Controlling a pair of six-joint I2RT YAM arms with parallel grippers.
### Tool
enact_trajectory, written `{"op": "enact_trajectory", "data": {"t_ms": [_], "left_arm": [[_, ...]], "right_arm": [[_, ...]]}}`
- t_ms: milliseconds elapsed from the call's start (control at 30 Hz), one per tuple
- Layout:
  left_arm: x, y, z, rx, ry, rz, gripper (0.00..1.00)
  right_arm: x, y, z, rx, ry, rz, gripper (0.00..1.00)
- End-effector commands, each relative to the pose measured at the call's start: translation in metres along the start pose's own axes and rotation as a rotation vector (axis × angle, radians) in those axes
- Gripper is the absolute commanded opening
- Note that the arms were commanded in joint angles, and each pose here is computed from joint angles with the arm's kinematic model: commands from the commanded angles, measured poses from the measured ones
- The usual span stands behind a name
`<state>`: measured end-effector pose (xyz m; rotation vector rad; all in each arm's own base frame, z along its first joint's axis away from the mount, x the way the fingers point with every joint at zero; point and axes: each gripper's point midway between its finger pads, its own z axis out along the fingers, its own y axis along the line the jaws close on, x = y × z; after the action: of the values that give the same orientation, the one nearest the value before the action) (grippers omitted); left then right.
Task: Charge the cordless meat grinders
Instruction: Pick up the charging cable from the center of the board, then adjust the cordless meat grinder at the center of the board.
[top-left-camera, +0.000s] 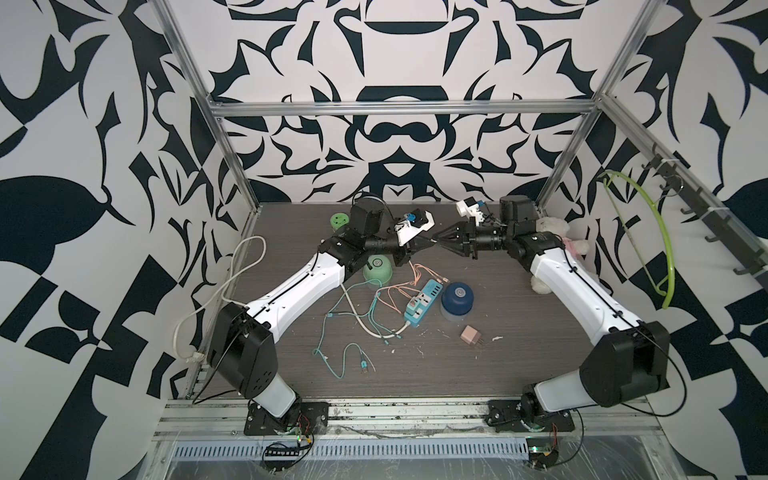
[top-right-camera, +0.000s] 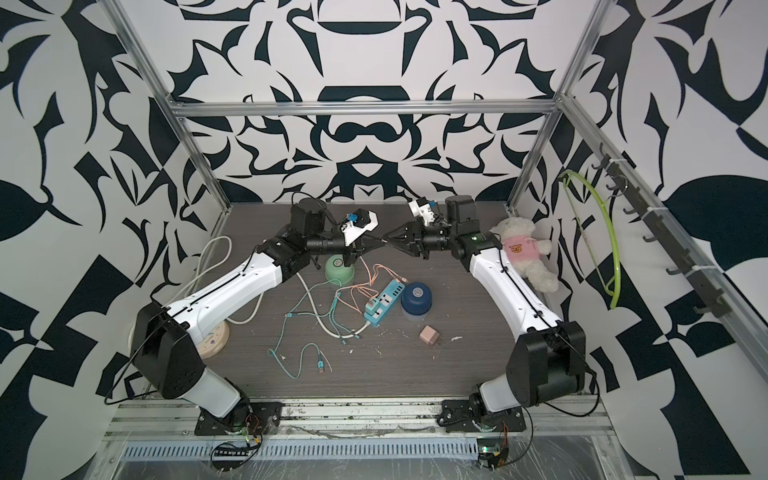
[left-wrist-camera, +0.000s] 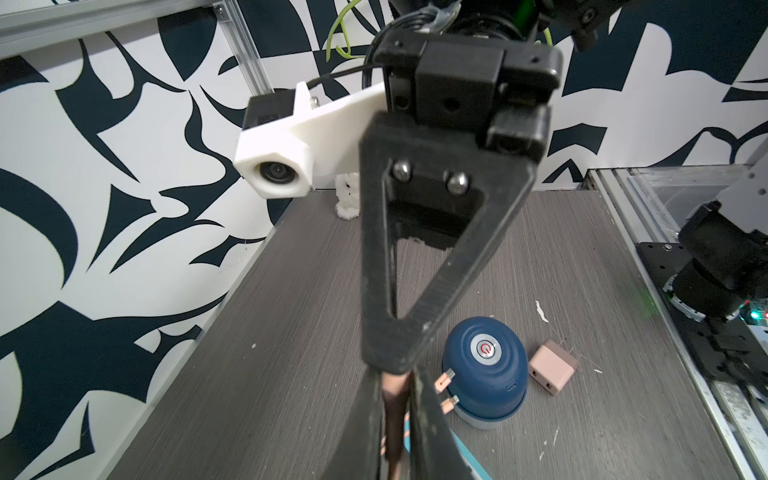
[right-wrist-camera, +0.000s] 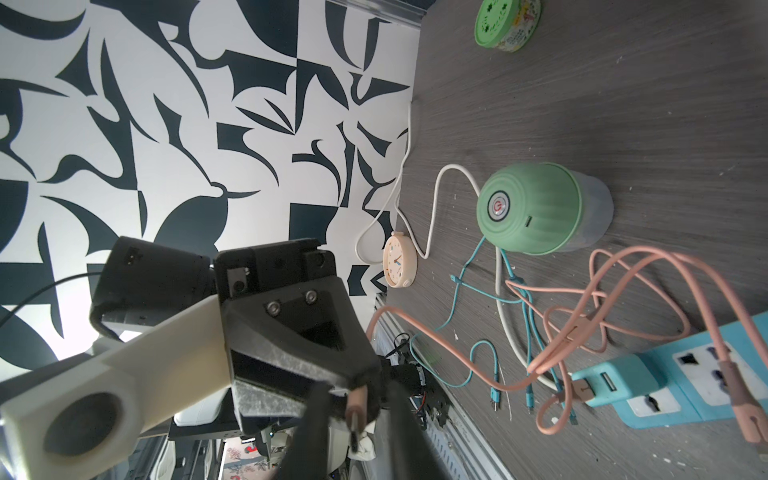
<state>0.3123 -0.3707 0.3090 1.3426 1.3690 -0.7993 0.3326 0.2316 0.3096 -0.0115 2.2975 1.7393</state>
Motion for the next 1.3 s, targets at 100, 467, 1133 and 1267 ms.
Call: {"op": "enact_trajectory", "data": {"t_ms": [100, 467, 1133, 1267], "left_arm": [[0.008, -0.007, -0.003, 0.003, 0.024, -0.009, 0.08], [0.030, -0.019, -0.007, 0.014, 0.061, -0.091, 0.07], [0.043, -0.021, -0.011, -0.013, 0.095, -0.115, 0.06], [0.045, -0.021, -0.014, -0.032, 0.103, -0.120, 0.06]], "right_arm": [[-0.027, 0.001, -0.054, 0.160, -0.196, -0.139, 0.52], [0.048, -0.088, -0.112, 0.718, 0.066, -0.978, 0.68], [0.077, -0.174, -0.074, 0.689, 0.753, -1.346, 0.83], [0.070, -0.178, -0.060, 0.646, 0.755, -1.352, 0.85]]}}
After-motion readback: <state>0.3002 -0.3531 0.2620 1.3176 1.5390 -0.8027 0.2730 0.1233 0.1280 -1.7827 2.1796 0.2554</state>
